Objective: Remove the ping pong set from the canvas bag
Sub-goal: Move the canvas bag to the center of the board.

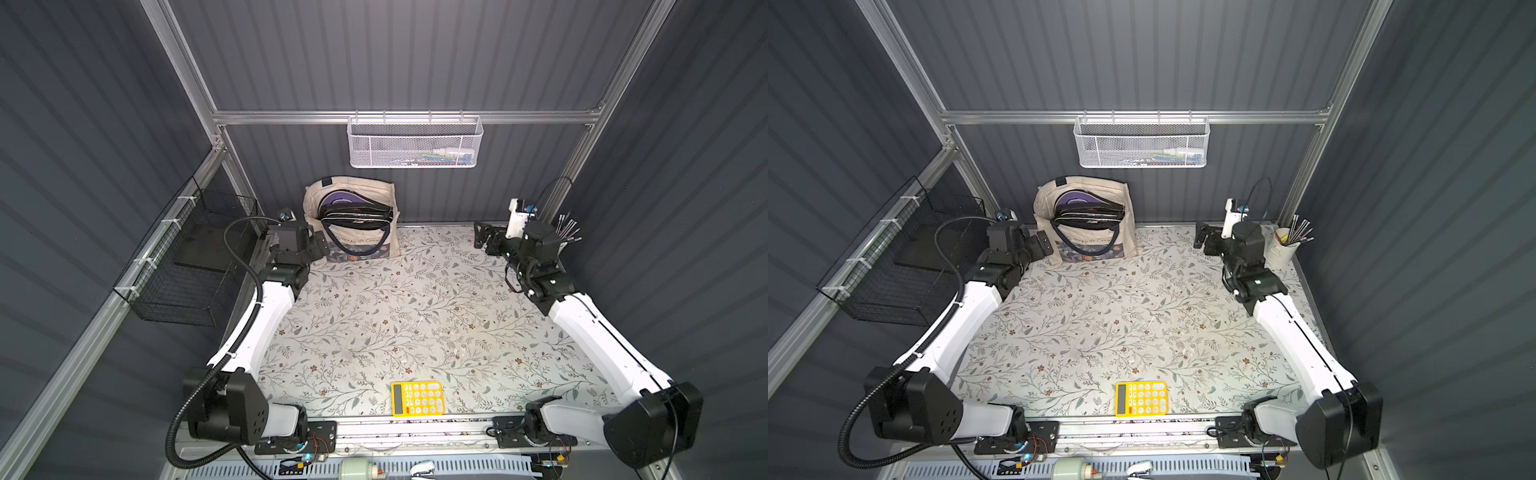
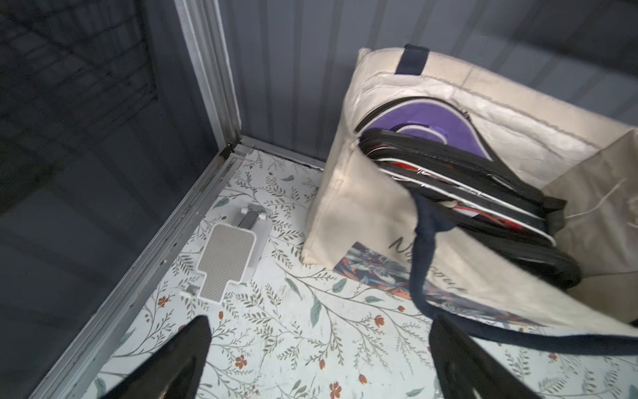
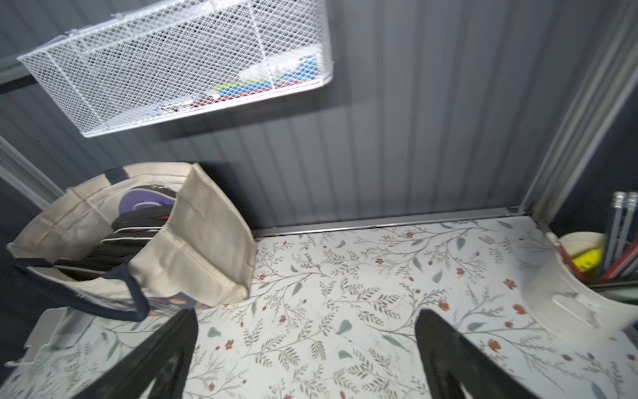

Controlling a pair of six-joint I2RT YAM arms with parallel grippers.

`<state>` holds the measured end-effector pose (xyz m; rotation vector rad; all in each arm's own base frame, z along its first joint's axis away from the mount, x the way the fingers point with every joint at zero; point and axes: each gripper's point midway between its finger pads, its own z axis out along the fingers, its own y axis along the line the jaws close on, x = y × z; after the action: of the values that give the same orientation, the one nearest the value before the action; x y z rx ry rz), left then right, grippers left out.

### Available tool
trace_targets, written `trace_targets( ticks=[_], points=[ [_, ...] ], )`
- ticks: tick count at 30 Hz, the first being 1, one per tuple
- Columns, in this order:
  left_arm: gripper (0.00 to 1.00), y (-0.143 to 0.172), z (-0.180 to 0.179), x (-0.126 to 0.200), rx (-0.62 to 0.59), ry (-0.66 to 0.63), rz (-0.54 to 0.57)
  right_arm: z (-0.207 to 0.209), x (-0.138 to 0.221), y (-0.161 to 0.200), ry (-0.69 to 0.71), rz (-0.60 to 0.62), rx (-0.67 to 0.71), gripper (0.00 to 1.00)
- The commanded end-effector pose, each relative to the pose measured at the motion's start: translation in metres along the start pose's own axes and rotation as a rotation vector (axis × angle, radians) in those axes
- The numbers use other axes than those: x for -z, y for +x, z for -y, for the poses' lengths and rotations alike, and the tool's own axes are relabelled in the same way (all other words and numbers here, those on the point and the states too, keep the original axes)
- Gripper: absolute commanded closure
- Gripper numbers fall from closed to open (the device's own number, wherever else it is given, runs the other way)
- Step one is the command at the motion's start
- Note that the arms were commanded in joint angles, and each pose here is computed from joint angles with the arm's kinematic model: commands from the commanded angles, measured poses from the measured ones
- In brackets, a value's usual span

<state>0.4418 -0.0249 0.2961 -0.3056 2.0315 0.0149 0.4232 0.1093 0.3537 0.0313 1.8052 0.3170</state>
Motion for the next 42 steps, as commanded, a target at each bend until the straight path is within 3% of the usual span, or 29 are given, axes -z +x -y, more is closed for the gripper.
trace_targets(
  ticks=[1, 4, 9, 19, 25, 31, 42],
  points=[
    [0.00, -0.012, 0.000, 0.008, -0.090, -0.017, -0.078, -0.027, -0.012, 0.032, -0.053, -0.236, -0.021, 0.01],
    [0.00, -0.029, -0.003, 0.005, -0.117, -0.051, -0.056, -0.057, -0.027, 0.034, -0.103, -0.317, -0.007, 0.01],
    [0.01, -0.029, 0.002, -0.025, -0.122, -0.025, -0.137, -0.097, -0.056, 0.044, -0.177, -0.422, -0.032, 0.01],
    [0.01, -0.041, 0.003, -0.087, -0.147, -0.007, -0.169, -0.146, -0.106, 0.056, -0.256, -0.485, -0.069, 0.04],
    [0.01, -0.048, 0.004, -0.107, -0.135, 0.002, -0.136, -0.160, -0.128, 0.063, -0.264, -0.502, -0.084, 0.06],
    [0.00, -0.064, 0.016, -0.097, -0.068, 0.077, -0.039, -0.172, -0.142, 0.080, -0.271, -0.534, -0.086, 0.06],
    [0.03, -0.038, -0.002, -0.134, -0.100, -0.040, -0.128, -0.178, -0.164, 0.096, -0.263, -0.526, -0.099, 0.09]
  ],
)
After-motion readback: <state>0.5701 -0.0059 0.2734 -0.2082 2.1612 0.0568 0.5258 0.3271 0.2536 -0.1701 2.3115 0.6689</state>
